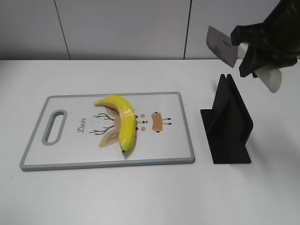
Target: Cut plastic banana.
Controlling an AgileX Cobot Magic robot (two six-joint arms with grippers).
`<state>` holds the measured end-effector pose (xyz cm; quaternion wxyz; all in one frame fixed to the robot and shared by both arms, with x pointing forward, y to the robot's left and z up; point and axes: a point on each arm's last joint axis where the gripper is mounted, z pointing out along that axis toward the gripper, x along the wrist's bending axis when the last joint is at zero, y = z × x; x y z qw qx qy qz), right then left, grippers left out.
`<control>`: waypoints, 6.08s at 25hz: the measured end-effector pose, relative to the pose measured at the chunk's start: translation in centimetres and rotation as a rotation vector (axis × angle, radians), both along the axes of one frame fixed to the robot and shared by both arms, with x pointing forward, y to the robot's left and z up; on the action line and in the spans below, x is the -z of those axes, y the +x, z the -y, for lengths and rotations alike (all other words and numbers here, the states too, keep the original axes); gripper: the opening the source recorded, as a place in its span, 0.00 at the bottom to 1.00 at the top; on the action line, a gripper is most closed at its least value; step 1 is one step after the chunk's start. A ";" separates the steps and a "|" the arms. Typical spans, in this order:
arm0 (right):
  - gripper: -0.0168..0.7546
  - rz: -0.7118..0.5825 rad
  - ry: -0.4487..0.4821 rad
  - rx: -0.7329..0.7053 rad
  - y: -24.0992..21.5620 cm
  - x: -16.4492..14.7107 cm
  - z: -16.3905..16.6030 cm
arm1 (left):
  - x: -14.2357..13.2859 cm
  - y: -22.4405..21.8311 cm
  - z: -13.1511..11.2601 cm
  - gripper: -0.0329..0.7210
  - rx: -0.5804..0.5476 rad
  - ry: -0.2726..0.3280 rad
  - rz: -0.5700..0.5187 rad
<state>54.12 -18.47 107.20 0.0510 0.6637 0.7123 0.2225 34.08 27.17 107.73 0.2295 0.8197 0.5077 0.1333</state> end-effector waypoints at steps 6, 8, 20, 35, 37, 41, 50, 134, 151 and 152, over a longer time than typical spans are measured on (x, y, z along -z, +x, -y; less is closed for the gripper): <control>0.24 -0.032 0.016 0.075 -1.0 2.7 0.4 | 2.0 -5.0 -0.5 0.80 -0.031 -0.061 0.184; 0.24 -0.025 0.023 0.091 -1.3 3.0 0.6 | 2.5 -6.3 -0.7 0.80 -0.050 -0.086 0.250; 0.24 -0.063 0.013 0.111 -2.6 5.4 1.0 | 3.0 -10.8 -2.5 0.80 -0.254 -0.150 0.507; 0.24 -0.040 0.046 0.173 -3.6 4.5 1.5 | 3.0 -10.8 -2.6 0.79 -0.289 -0.159 0.504; 0.24 -0.044 0.043 0.170 -3.7 4.6 1.5 | 3.0 -10.8 -2.6 0.79 -0.289 -0.158 0.504; 0.24 -0.059 0.035 0.159 -3.8 4.6 1.5 | 3.0 -10.8 -2.6 0.78 -0.289 -0.158 0.504; 0.24 -0.114 0.031 0.141 -4.3 4.8 1.4 | 3.0 -10.8 -2.6 0.78 -0.289 -0.159 0.504; 0.74 0.708 -0.010 -0.146 -30.4 1.4 10.9 | 3.0 -10.8 -2.6 0.78 -0.290 -0.165 0.507; 0.74 0.743 0.020 -0.146 -31.1 1.5 11.0 | 3.0 -10.8 -2.6 0.78 -0.290 -0.165 0.506; 0.74 0.742 0.024 -0.147 -31.1 1.5 11.0 | 3.0 -10.8 -2.6 0.78 -0.290 -0.165 0.506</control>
